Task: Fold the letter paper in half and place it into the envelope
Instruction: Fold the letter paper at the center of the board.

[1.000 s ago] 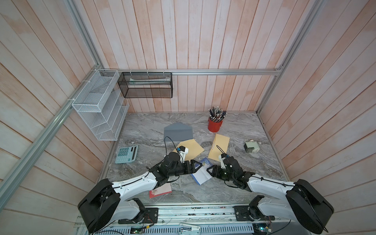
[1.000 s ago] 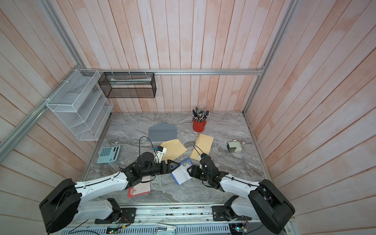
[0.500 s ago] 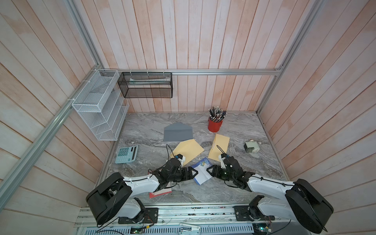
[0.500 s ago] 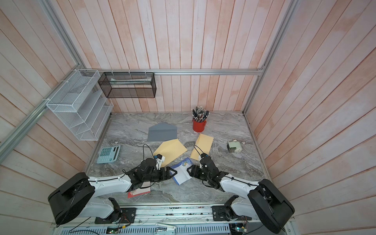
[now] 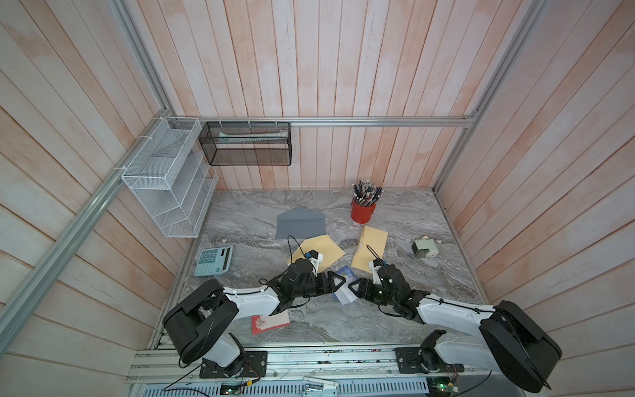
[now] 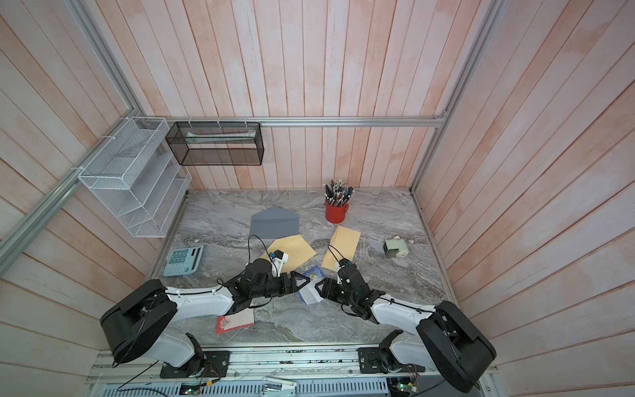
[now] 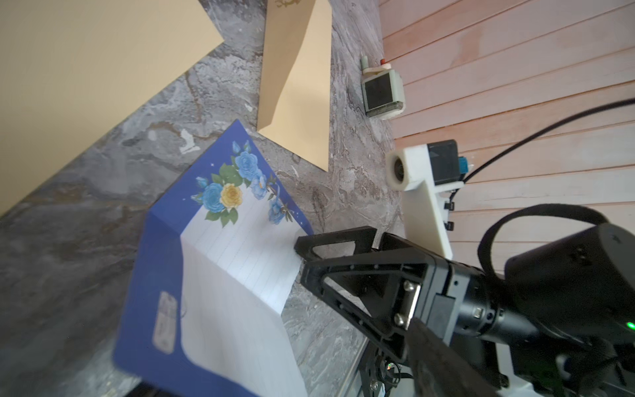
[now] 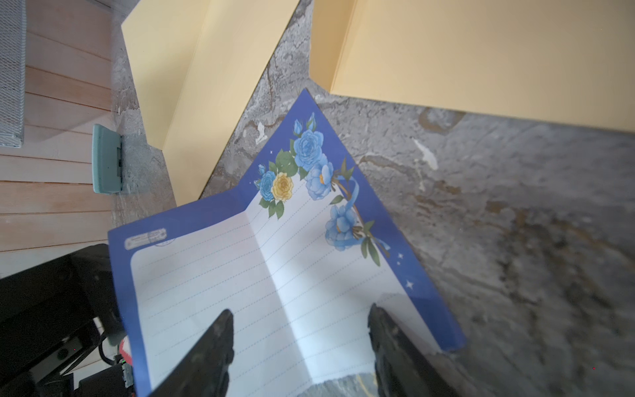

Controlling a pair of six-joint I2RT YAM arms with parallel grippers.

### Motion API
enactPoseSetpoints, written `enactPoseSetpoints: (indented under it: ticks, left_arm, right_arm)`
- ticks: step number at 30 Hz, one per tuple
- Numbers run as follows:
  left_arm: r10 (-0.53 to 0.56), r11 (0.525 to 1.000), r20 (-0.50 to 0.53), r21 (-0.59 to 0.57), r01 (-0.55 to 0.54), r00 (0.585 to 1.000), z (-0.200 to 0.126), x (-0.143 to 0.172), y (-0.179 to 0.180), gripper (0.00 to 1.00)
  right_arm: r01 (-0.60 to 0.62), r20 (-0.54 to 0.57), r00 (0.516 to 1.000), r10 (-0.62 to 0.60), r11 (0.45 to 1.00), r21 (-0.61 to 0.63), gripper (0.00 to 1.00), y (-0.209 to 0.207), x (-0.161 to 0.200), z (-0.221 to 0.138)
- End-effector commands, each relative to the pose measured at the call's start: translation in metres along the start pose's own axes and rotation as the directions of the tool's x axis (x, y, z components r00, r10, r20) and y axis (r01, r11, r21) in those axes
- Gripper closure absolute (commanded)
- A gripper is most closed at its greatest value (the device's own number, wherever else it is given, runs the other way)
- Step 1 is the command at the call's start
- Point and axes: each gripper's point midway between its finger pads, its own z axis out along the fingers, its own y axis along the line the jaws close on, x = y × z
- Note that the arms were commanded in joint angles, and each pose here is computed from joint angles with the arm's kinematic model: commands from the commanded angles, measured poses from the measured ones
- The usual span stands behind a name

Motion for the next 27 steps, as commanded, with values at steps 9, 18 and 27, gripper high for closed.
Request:
enactPoseSetpoints:
  ticks: [9, 18, 27]
  left_arm:
    - [0.035, 0.993, 0.003, 0.113, -0.035, 0.999, 0.026, -0.018, -0.037, 0.13]
    - [-0.017, 0.992, -0.032, 0.126, 0.021, 0.999, 0.050, -0.010, -0.023, 0.14]
    - [-0.036, 0.994, -0.060, 0.100, 0.041, 0.998, 0.058, -0.001, -0.010, 0.14]
  right_arm:
    - [-0.070, -0.109, 0.990, 0.089, 0.984, 0.164, 0.38, -0.054, 0.038, -0.004]
    - [-0.100, -0.090, 0.989, 0.113, 0.985, 0.142, 0.38, -0.053, 0.031, -0.012]
    - [-0.125, -0.077, 0.989, 0.129, 0.991, 0.046, 0.37, -0.029, 0.016, -0.029]
